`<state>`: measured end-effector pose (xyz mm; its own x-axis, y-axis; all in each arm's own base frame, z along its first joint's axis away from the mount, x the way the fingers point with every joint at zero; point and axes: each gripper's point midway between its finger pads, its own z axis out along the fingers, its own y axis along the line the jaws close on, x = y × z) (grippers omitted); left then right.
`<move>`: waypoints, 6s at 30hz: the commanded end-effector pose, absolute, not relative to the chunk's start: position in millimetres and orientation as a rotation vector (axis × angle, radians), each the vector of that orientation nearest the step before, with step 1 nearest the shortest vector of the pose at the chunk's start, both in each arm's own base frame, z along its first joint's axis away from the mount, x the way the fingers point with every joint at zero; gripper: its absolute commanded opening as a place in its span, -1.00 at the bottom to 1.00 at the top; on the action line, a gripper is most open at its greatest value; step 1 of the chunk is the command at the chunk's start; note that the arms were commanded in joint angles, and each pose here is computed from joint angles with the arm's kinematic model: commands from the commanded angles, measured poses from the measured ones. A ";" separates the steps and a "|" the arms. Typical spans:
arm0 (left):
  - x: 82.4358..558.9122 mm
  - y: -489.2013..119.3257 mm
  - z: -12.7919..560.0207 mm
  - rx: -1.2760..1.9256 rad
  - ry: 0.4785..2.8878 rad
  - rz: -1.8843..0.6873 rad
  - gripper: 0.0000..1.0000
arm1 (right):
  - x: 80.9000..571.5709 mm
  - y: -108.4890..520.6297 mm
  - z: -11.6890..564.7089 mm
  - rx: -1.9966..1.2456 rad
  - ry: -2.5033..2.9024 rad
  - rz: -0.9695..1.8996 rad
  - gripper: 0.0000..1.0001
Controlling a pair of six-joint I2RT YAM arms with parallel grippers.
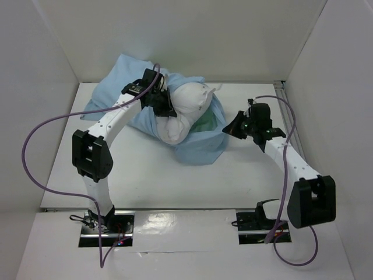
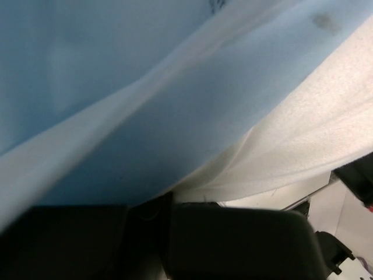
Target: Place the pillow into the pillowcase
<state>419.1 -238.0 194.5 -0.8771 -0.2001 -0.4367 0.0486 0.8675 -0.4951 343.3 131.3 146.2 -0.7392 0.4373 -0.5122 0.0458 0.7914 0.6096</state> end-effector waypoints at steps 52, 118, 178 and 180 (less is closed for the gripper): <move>477.5 -414.0 340.2 0.378 1.805 -0.736 0.69 | 416.7 154.9 303.3 0.237 1.792 0.912 -1.00; 367.3 -351.1 46.4 0.709 2.770 -0.550 -1.00 | 288.3 157.3 318.7 -0.098 1.874 1.018 -1.00; 404.9 -358.9 96.2 0.400 2.627 -0.935 -0.59 | 330.5 101.5 275.9 0.196 2.223 0.385 -0.14; 402.9 -357.7 92.6 0.399 2.638 -0.932 -0.59 | 344.1 109.1 264.1 0.199 2.247 0.323 -0.05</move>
